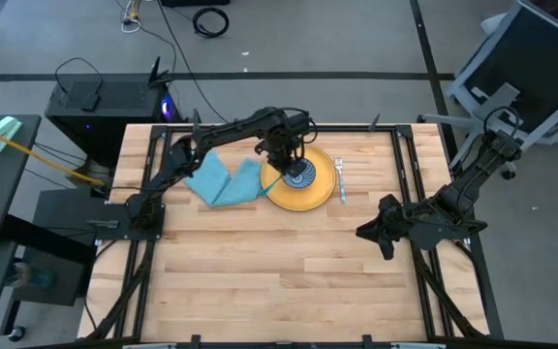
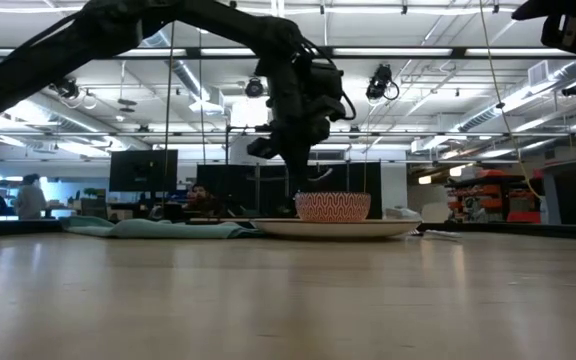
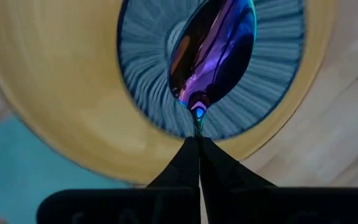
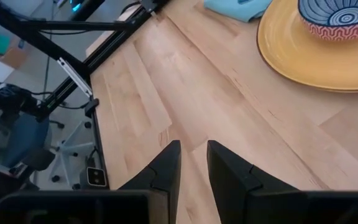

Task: Set table place
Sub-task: Put the blue spoon into the blue bowl

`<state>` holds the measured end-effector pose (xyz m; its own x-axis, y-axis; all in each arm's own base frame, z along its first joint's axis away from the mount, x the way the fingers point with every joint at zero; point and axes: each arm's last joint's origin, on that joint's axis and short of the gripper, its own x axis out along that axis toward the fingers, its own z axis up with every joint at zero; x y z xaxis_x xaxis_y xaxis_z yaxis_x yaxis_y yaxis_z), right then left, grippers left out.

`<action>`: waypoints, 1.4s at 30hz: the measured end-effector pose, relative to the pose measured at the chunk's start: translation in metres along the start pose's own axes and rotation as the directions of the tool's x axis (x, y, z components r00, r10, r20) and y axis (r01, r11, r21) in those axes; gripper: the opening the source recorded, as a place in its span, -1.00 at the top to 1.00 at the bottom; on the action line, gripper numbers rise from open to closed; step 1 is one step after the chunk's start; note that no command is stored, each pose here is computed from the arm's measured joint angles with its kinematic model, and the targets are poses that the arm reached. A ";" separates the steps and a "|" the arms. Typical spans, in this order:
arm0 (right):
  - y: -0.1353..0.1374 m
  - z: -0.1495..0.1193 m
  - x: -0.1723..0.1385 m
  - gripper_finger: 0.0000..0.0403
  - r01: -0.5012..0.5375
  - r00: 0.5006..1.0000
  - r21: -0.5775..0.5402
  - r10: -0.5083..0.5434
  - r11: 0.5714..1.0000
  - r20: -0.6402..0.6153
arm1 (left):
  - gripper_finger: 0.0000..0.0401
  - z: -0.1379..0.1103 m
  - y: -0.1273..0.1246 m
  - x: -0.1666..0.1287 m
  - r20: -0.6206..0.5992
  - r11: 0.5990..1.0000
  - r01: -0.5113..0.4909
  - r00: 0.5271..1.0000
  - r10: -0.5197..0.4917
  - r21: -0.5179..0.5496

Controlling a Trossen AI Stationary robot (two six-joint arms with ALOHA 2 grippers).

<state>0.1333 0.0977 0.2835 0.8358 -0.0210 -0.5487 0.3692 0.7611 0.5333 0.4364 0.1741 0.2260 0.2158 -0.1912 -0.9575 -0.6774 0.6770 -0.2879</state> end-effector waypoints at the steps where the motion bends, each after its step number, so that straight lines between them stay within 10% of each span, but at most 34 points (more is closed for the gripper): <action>1: 0.000 0.000 0.000 0.58 0.001 1.000 0.000 -0.001 1.000 0.002 | 0.98 -0.001 0.001 0.002 -0.017 1.000 -0.006 1.000 0.006 -0.005; 24: -0.001 0.000 0.000 0.58 0.011 1.000 -0.007 -0.011 1.000 0.012 | 0.98 -0.001 0.008 0.005 -0.105 0.992 0.096 0.989 -0.105 -0.087; 34: -0.001 0.000 0.000 0.58 0.010 1.000 0.001 -0.010 1.000 0.012 | 0.98 0.000 0.003 0.001 -0.191 0.903 0.359 0.894 -0.405 -0.236; 42: -0.001 0.000 0.000 0.58 0.009 1.000 0.001 -0.009 1.000 0.012 | 0.98 0.007 0.021 -0.005 -0.180 0.853 0.343 0.881 -0.438 -0.394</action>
<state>0.1331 0.0972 0.2833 0.8371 -0.0360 -0.5459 0.3774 0.7604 0.5286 0.4257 0.1941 0.2247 0.3598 -0.5931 -0.7203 -0.7808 0.2312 -0.5804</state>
